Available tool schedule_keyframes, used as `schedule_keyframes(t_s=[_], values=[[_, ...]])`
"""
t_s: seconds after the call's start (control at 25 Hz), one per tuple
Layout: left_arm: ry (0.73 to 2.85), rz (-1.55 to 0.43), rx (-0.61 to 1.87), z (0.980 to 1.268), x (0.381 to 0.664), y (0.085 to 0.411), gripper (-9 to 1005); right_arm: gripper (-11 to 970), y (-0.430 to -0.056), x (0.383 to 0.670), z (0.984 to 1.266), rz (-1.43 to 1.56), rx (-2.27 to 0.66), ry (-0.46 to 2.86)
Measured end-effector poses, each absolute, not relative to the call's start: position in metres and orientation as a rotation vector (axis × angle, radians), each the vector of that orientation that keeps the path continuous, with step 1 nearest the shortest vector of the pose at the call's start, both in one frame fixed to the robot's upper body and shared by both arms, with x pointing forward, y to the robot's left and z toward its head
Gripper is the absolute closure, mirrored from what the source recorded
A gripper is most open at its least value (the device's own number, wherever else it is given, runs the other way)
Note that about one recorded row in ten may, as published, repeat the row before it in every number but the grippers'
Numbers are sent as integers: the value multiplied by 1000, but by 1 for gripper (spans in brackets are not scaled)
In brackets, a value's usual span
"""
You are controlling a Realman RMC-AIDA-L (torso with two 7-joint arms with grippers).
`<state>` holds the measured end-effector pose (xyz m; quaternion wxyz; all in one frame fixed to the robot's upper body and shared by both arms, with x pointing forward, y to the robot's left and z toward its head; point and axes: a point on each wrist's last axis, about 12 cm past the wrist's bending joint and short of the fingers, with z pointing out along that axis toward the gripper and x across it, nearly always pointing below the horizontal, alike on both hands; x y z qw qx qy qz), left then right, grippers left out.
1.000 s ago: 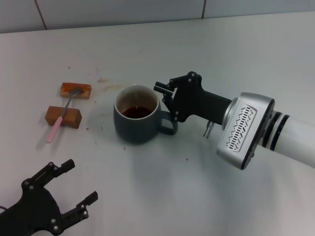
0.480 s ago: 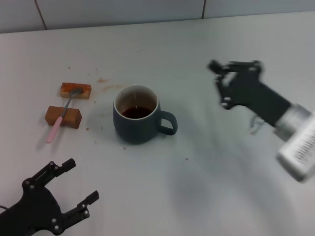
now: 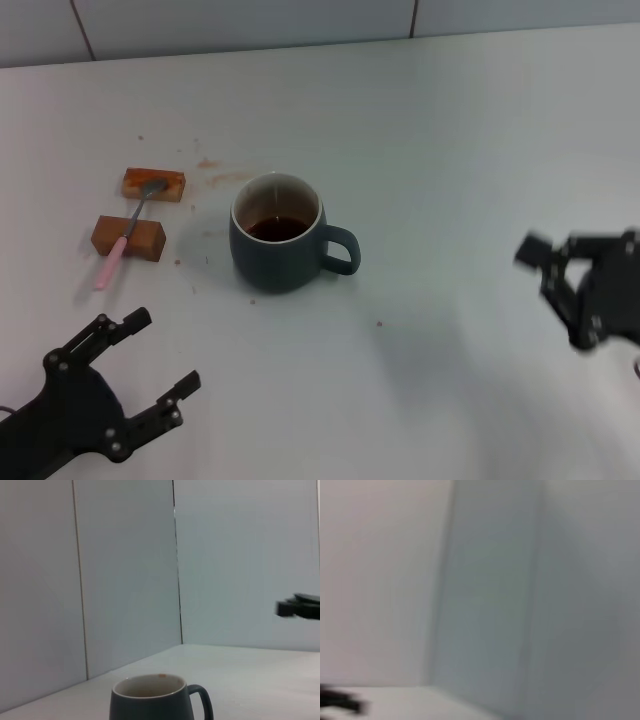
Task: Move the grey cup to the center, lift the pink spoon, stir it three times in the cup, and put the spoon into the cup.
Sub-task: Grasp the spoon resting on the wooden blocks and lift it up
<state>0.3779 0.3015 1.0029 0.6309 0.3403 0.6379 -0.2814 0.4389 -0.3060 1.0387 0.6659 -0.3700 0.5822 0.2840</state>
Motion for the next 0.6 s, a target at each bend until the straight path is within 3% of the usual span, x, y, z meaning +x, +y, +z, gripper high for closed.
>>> schedule_keyframes(t_s=[0.36,0.6], values=[[1454,-658,776,1003,381,297,181,873,-304,421,1019,719,-997,1448],[1457,-662,772,1003,381,296,181,754,-302,414,1009,697,-1029,1486]])
